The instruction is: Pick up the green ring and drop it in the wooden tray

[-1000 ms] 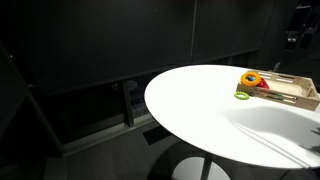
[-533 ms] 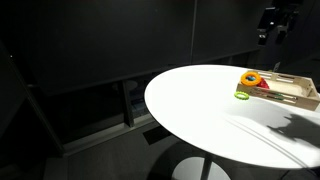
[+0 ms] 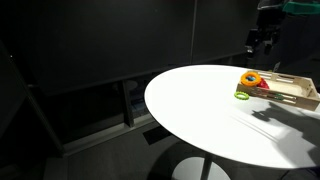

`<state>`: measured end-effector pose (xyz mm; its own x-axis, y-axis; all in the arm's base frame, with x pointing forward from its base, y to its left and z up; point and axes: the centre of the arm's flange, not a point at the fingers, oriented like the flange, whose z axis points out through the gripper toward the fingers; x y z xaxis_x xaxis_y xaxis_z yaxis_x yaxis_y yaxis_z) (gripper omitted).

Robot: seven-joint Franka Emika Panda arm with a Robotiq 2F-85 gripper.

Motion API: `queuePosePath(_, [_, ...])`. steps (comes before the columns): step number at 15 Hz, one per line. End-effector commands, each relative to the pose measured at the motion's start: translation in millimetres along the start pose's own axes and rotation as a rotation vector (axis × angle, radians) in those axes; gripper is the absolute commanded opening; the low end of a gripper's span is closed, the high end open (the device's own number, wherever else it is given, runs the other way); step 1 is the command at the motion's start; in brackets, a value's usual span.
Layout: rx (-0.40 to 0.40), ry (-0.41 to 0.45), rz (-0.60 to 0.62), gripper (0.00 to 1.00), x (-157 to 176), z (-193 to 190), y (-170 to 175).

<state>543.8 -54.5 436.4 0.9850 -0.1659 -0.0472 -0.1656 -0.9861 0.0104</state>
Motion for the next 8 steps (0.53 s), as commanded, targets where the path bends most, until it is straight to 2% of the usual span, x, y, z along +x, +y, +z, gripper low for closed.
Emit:
queuePosePath(1, [-0.038, -0.001, -0.002, 1.0, 18, 21, 10])
queuePosePath(4, [-0.013, -0.039, -0.005, 1.0, 20, 29, 14])
queuePosePath(8, [-0.025, -0.039, 0.005, 1.0, 14, 39, 10])
